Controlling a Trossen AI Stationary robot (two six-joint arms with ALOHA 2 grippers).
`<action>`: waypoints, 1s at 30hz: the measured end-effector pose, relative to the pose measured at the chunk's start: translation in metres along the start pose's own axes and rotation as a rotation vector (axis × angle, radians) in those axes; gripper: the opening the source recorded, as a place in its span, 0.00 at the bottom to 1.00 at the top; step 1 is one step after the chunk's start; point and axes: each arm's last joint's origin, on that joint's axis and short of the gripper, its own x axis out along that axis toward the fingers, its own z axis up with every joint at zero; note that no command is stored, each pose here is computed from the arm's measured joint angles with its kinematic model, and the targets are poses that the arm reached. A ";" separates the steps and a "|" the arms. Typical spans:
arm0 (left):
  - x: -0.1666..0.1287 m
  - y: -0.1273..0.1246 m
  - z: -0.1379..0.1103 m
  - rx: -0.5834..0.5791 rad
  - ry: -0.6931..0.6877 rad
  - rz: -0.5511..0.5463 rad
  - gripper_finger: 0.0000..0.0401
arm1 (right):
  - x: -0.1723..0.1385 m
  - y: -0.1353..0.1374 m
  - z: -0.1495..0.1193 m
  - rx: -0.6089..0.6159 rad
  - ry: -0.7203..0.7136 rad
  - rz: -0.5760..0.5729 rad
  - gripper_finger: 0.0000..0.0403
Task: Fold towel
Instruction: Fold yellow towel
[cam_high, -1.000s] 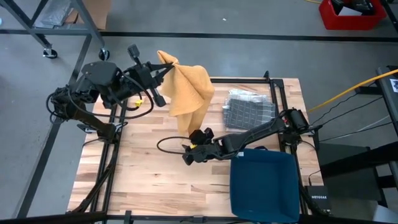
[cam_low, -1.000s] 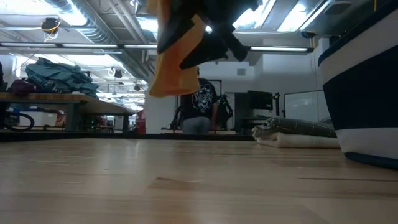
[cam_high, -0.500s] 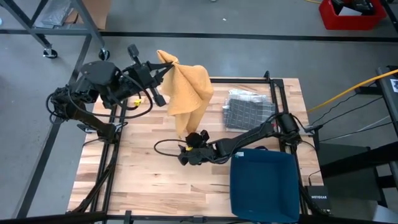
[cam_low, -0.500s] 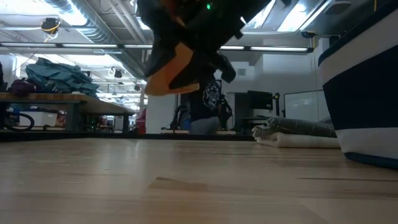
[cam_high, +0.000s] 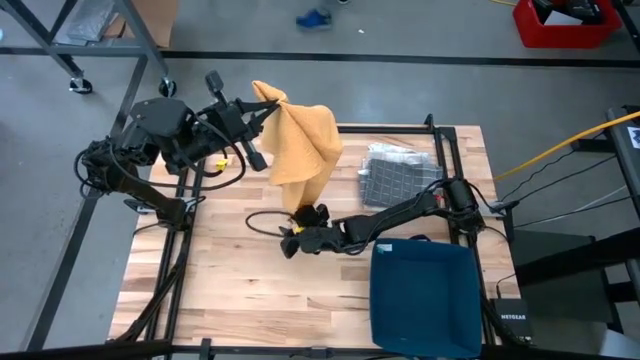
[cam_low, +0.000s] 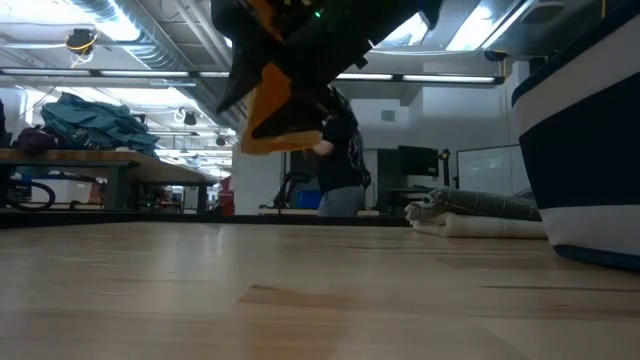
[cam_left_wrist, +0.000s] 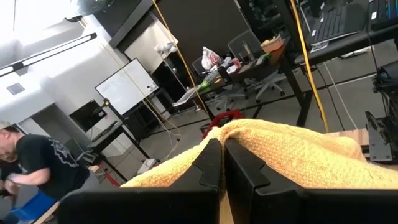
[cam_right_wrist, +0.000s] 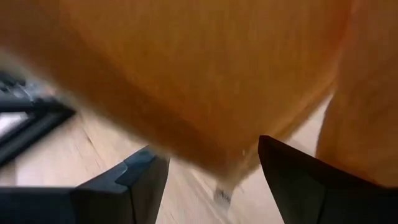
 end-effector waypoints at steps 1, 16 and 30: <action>0.000 0.000 0.000 -0.001 0.000 0.000 0.00 | 0.000 0.001 0.002 0.011 -0.012 0.009 0.62; -0.006 -0.006 0.004 -0.014 -0.045 -0.070 0.00 | 0.016 -0.015 0.017 0.046 0.035 0.043 0.60; -0.006 -0.006 0.004 -0.002 -0.046 -0.070 0.00 | 0.022 -0.023 0.024 0.058 0.057 0.055 0.03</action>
